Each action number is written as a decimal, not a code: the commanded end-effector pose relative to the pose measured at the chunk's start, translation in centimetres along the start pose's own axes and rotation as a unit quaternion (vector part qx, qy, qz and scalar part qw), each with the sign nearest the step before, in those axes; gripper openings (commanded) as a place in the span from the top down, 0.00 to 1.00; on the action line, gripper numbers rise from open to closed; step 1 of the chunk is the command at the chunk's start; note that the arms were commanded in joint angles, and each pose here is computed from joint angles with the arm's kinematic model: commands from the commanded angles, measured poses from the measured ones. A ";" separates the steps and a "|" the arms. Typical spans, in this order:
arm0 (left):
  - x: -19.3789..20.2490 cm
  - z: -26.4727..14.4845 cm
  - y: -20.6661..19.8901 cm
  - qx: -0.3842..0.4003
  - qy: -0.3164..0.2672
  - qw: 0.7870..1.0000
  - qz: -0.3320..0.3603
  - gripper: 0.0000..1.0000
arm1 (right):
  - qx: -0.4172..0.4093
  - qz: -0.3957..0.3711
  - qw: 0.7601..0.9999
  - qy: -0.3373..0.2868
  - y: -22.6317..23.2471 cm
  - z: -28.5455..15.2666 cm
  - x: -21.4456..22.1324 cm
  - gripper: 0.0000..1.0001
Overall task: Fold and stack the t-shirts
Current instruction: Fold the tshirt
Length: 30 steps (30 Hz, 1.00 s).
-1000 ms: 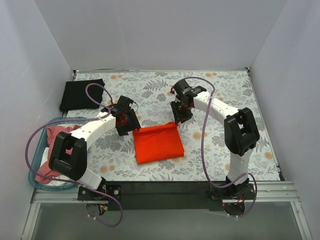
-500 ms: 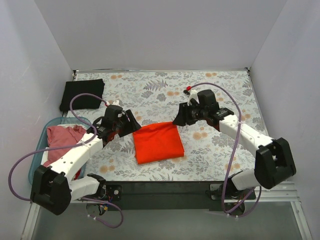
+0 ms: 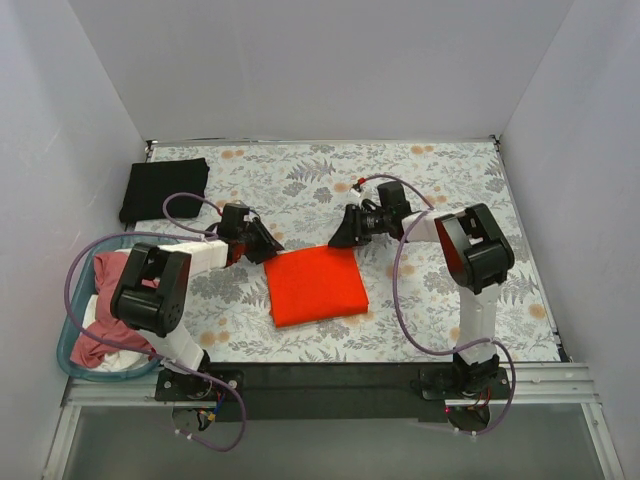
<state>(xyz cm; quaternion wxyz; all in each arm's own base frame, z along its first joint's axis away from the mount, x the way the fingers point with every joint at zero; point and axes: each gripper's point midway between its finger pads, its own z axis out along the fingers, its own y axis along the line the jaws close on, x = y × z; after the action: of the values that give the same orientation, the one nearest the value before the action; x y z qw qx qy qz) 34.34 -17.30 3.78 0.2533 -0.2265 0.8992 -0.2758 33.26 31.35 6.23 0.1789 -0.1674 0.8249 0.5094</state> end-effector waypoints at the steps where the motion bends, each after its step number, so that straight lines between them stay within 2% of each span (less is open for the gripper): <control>1: -2.4 1.7 -0.8 0.016 -0.015 1.000 -0.013 0.69 | -0.029 0.010 0.999 -0.033 -2.1 -0.1 -3.6 0.51; 4: -3.4 2.8 0.7 -0.009 -0.023 1.000 -0.016 0.69 | -0.021 0.035 0.998 -0.047 -4.5 -0.7 -4.4 0.51; 8: -5.4 3.1 -0.2 -0.009 -0.037 0.999 0.009 0.68 | -0.029 0.035 0.997 -0.063 -4.1 -2.0 -5.8 0.48; 12: -6.1 1.7 -2.0 0.009 -0.036 0.999 0.033 0.59 | -0.044 0.011 0.996 -0.077 -0.9 -3.8 -6.5 0.47; 13: -6.7 0.2 -3.5 0.028 -0.049 0.998 0.040 0.52 | -0.049 -0.006 0.995 -0.086 0.8 -4.7 -7.0 0.46; 16: -6.3 -3.1 -5.9 0.055 -0.070 0.994 0.059 0.42 | -0.060 -0.017 0.994 -0.091 3.4 -6.4 -5.9 0.46; 17: -6.1 -4.1 -6.5 0.062 -0.076 0.993 0.061 0.41 | -0.070 -0.018 0.994 -0.086 4.1 -6.8 -5.2 0.46; 20: -3.0 -7.0 -7.3 0.078 -0.068 0.993 0.059 0.41 | -0.092 -0.007 0.994 -0.063 5.9 -7.7 -1.7 0.46; 24: 4.7 -9.1 -6.9 0.095 0.024 0.994 0.049 0.45 | -0.111 0.017 0.993 -0.025 6.8 -8.4 4.0 0.46; 25: 6.9 -9.0 -5.4 0.087 0.054 0.994 0.037 0.46 | -0.110 0.036 0.993 -0.008 6.3 -8.4 6.3 0.46; 28: 10.8 -9.5 -4.1 0.092 0.124 0.988 -0.013 0.53 | -0.110 0.073 0.991 0.022 5.1 -8.3 10.1 0.46; 30: 12.6 -9.1 -2.1 0.079 0.146 0.985 -0.042 0.58 | -0.099 0.108 0.988 0.039 3.7 -7.8 11.8 0.46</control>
<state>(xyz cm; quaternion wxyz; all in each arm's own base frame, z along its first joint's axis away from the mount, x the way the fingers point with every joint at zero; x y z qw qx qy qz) 22.88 -22.31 9.48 0.2028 -0.1579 0.8876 -0.3821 21.69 25.09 8.43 0.1076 -0.1189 0.7900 0.5918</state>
